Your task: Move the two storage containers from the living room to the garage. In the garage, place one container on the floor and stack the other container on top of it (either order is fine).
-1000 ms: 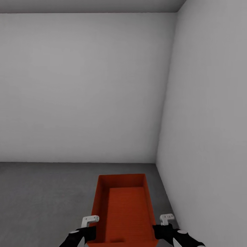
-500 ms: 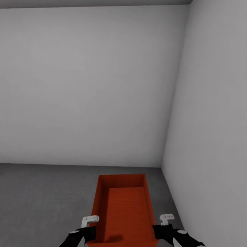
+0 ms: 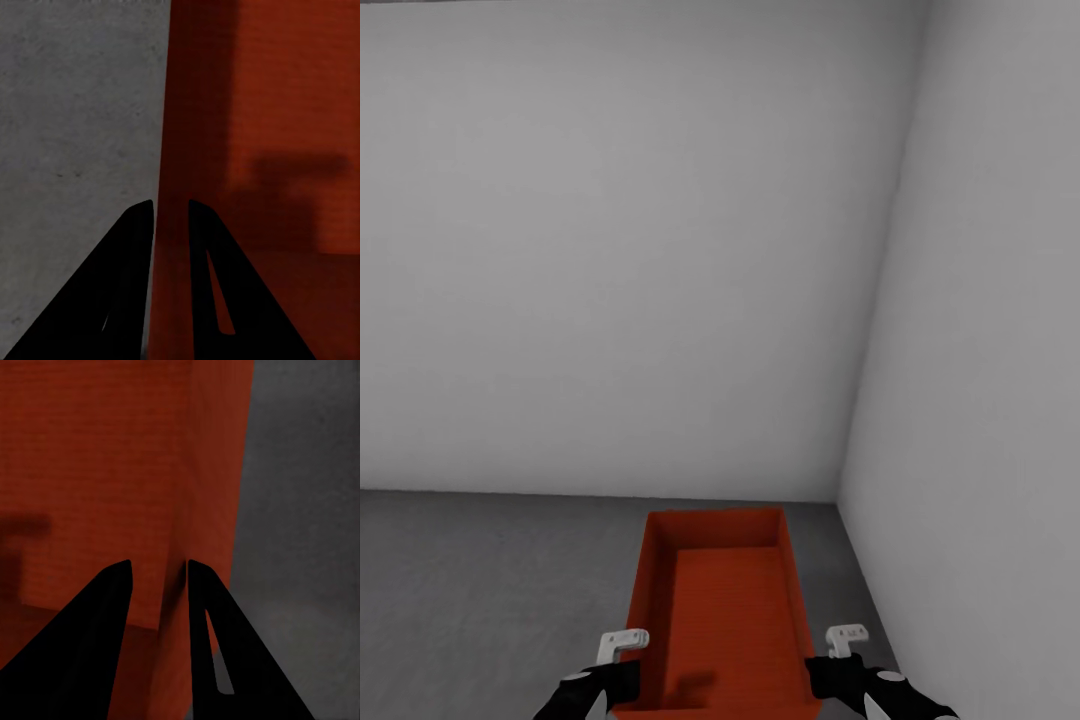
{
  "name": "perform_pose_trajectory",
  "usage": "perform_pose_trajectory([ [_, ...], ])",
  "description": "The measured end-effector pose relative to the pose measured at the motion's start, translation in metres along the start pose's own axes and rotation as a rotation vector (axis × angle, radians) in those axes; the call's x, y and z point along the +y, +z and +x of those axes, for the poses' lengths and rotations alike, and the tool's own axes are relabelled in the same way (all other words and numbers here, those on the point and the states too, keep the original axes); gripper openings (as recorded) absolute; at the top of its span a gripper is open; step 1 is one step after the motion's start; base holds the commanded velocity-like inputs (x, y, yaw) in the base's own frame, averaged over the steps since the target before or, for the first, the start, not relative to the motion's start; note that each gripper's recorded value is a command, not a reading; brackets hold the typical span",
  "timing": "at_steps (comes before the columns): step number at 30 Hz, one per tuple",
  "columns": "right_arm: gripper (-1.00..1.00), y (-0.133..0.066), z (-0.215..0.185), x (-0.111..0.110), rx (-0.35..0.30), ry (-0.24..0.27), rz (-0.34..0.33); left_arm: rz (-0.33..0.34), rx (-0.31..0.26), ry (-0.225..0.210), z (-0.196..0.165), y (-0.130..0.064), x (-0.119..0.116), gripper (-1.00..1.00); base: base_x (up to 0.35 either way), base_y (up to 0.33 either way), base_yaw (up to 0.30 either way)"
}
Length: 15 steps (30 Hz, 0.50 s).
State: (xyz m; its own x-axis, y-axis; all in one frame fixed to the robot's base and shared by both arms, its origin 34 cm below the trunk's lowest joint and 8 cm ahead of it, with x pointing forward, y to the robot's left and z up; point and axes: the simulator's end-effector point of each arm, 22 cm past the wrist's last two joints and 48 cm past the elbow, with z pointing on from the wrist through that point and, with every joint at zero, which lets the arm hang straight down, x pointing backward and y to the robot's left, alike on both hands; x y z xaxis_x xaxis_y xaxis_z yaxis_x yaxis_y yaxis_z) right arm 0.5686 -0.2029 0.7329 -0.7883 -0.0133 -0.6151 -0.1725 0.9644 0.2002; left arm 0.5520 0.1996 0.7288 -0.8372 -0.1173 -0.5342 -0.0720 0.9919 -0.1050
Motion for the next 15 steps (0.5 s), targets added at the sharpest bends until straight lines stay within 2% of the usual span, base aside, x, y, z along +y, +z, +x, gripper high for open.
perform_pose_trajectory([
  [10, -1.0, 0.0, -0.001, -0.0001, -0.006, -0.001, 0.0, 0.0, -0.006, 0.001, -0.0013, 0.0, -0.0002, -1.0, 0.321, 0.0, 0.0],
  [15, -1.0, 0.0002, -0.0035, -0.0004, -0.017, -0.004, 0.001, 0.001, -0.017, 0.001, -0.0037, 0.0003, -0.0007, -1.0, 0.154, 0.0, 0.0],
])
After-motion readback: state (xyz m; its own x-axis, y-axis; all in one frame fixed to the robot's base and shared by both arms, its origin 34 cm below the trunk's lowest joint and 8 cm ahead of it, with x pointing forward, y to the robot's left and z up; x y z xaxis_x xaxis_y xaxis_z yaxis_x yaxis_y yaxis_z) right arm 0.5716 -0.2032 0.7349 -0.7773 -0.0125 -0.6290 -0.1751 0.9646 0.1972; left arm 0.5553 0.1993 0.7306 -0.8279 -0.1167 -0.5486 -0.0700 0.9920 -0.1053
